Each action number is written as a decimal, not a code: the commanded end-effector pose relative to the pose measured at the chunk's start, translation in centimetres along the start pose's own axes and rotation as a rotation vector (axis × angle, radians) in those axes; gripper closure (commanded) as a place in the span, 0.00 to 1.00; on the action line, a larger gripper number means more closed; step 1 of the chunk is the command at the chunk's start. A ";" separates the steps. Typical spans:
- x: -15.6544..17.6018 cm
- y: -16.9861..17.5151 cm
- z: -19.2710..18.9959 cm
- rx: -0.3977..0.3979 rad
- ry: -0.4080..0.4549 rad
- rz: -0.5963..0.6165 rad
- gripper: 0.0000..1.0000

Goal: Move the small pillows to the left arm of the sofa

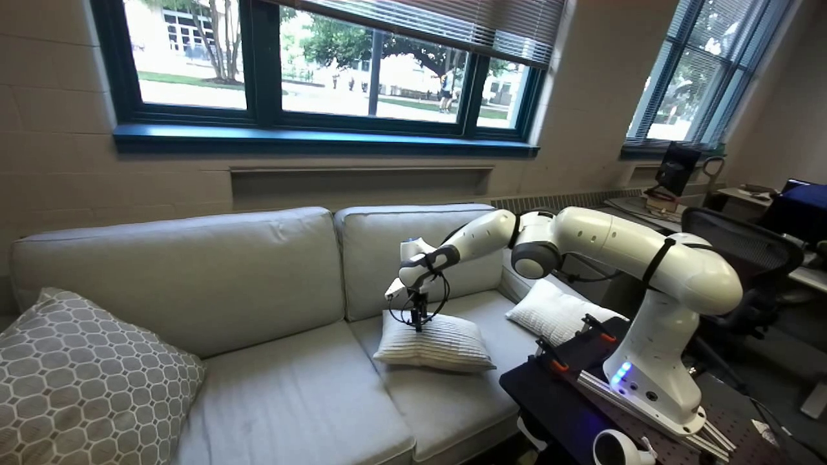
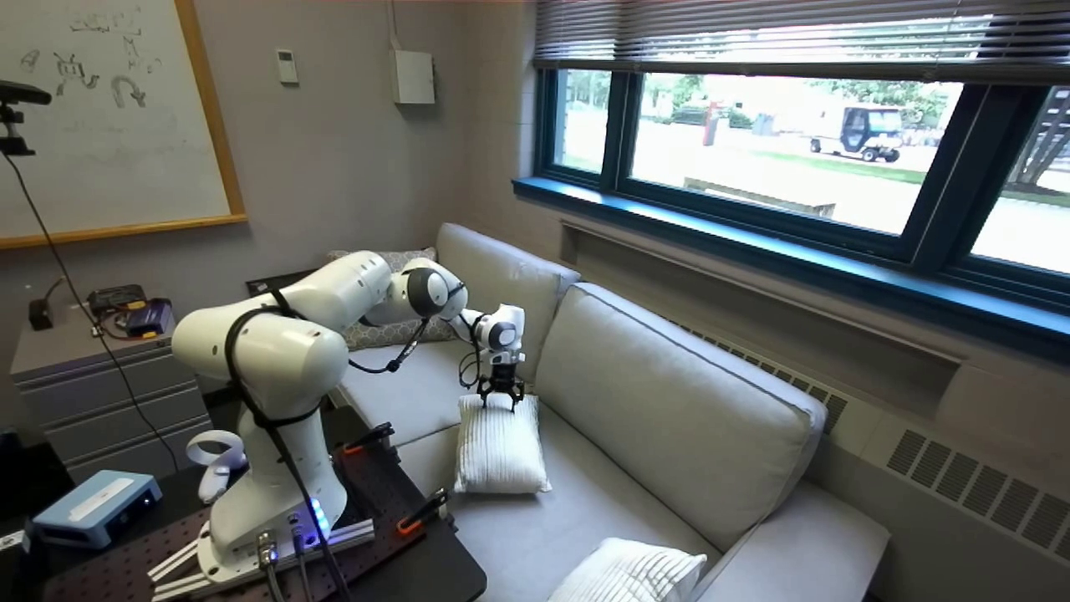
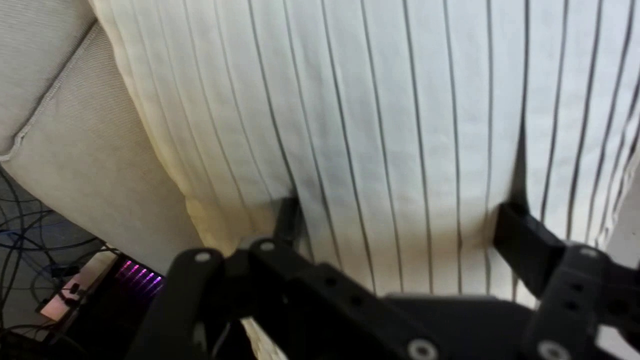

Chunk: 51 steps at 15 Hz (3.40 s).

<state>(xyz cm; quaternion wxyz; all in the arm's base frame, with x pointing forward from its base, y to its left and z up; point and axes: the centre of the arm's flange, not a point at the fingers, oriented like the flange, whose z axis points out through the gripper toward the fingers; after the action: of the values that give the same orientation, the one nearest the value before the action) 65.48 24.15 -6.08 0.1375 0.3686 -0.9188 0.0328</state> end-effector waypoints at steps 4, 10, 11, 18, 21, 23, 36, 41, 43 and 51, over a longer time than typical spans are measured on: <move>-6.2 -3.1 2.6 0.054 0.036 -0.037 0.25; -6.0 -2.9 3.7 0.024 0.043 -0.059 0.63; -6.0 -2.9 3.8 0.022 0.043 -0.060 0.72; -6.3 -3.0 2.8 0.053 0.031 -0.044 1.00; -6.3 -4.5 -0.2 0.135 -0.033 0.033 0.99; -5.5 -5.8 -4.0 0.196 -0.112 0.110 0.99; 13.4 -0.6 -12.4 0.494 -0.582 0.539 0.99; 19.9 3.5 -11.9 0.628 -0.677 0.572 0.99; 23.2 5.0 -12.4 0.691 -0.706 0.551 0.99; 35.2 6.7 -15.6 0.625 -0.863 0.364 0.99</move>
<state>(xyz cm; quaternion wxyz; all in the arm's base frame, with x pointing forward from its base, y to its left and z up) 43.46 14.04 16.14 -0.3655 0.1676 -0.8891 0.2187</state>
